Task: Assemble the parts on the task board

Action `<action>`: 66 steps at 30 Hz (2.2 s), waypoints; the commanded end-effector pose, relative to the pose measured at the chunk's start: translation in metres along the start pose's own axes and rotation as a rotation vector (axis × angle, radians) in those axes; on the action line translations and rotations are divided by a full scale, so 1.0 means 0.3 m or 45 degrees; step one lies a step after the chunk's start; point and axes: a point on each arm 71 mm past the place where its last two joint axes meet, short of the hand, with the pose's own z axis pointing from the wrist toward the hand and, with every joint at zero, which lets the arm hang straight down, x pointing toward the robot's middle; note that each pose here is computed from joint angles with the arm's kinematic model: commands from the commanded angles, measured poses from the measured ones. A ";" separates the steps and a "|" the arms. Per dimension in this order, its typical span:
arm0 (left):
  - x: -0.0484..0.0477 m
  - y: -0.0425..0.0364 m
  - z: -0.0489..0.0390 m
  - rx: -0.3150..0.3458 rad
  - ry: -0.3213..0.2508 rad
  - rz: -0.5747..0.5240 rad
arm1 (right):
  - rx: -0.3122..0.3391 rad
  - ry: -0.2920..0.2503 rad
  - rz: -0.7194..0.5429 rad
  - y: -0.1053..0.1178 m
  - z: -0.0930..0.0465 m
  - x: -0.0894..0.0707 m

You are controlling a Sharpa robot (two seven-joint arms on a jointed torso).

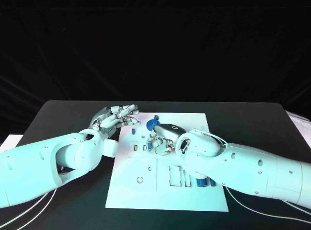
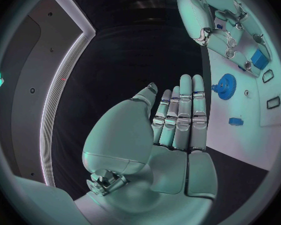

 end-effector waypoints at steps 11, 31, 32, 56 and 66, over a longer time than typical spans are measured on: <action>0.009 -0.003 0.002 0.014 0.027 -0.014 | 0.028 0.053 -0.021 -0.012 -0.003 0.036; 0.009 -0.002 0.004 0.010 0.028 -0.014 | 0.002 -0.059 0.020 -0.001 -0.008 0.022; 0.009 -0.002 0.004 0.010 0.028 -0.014 | -0.002 -0.073 0.025 0.000 -0.009 0.020; -0.022 0.015 -0.003 -0.107 0.050 0.122 | -0.437 -0.191 0.238 -0.009 -0.169 -0.130; -0.019 0.044 -0.015 -0.540 0.245 0.564 | -0.275 -0.278 0.499 -0.194 -0.316 -0.330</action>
